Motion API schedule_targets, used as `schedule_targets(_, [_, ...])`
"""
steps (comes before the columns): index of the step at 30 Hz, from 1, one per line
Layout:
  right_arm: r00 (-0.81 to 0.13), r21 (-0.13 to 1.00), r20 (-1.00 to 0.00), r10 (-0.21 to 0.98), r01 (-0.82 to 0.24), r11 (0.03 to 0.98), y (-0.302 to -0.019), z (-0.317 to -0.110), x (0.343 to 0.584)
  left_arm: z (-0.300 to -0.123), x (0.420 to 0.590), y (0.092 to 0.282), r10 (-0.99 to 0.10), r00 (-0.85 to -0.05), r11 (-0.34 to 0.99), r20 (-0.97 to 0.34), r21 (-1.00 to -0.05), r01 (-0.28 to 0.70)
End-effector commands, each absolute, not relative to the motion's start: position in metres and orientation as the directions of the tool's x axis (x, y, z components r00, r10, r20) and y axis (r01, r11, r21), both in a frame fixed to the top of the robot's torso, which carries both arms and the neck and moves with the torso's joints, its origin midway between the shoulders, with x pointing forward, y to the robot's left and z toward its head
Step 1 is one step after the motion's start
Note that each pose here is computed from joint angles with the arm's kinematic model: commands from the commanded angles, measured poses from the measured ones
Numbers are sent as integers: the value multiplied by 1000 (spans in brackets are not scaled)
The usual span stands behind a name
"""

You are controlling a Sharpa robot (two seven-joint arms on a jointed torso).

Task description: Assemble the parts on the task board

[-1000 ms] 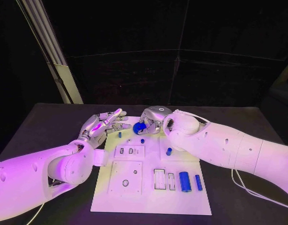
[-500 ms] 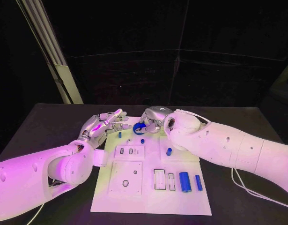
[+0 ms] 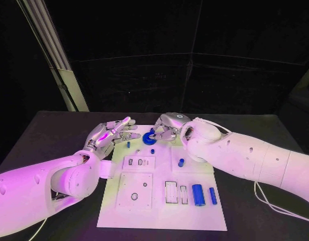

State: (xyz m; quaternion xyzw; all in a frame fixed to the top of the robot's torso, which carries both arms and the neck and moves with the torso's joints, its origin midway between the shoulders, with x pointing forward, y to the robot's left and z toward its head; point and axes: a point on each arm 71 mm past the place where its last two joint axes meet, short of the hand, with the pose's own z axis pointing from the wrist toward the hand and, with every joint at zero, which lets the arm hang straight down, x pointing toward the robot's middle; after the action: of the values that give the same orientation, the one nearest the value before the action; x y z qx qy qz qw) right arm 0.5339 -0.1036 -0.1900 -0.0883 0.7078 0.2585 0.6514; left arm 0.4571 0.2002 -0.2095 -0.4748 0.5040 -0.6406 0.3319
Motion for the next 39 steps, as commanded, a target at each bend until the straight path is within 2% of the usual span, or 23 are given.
schedule_targets(1, [-45, 326, -936, 350, -493, 807, -114, -178, 532, -208, 457, 200, -898, -341, -280, 280, -959, -49])
schedule_targets(4, [-65, 372, -917, 394, -500, 782, -130, -176, 529, -208, 456, 201, -898, -339, -280, 279, -959, -49])
schedule_targets(12, [-183, 526, -845, 503, -453, 720, -206, -175, 521, -207, 455, 205, -902, -331, -276, 276, -960, -46])
schedule_targets(18, [-196, 573, -816, 544, -403, 714, -247, -177, 520, -208, 456, 204, -902, -333, -277, 277, -960, -46])
schedule_targets(22, [-203, 589, -806, 556, -361, 723, -272, -187, 517, -208, 456, 204, -901, -333, -278, 277, -960, -46])
schedule_targets(30, [-219, 599, -801, 558, -313, 737, -293, -208, 514, -210, 457, 204, -902, -331, -276, 276, -960, -48])
schedule_targets(39, [-235, 603, -798, 556, -293, 742, -298, -222, 513, -212, 458, 204, -903, -329, -274, 275, -960, -50])
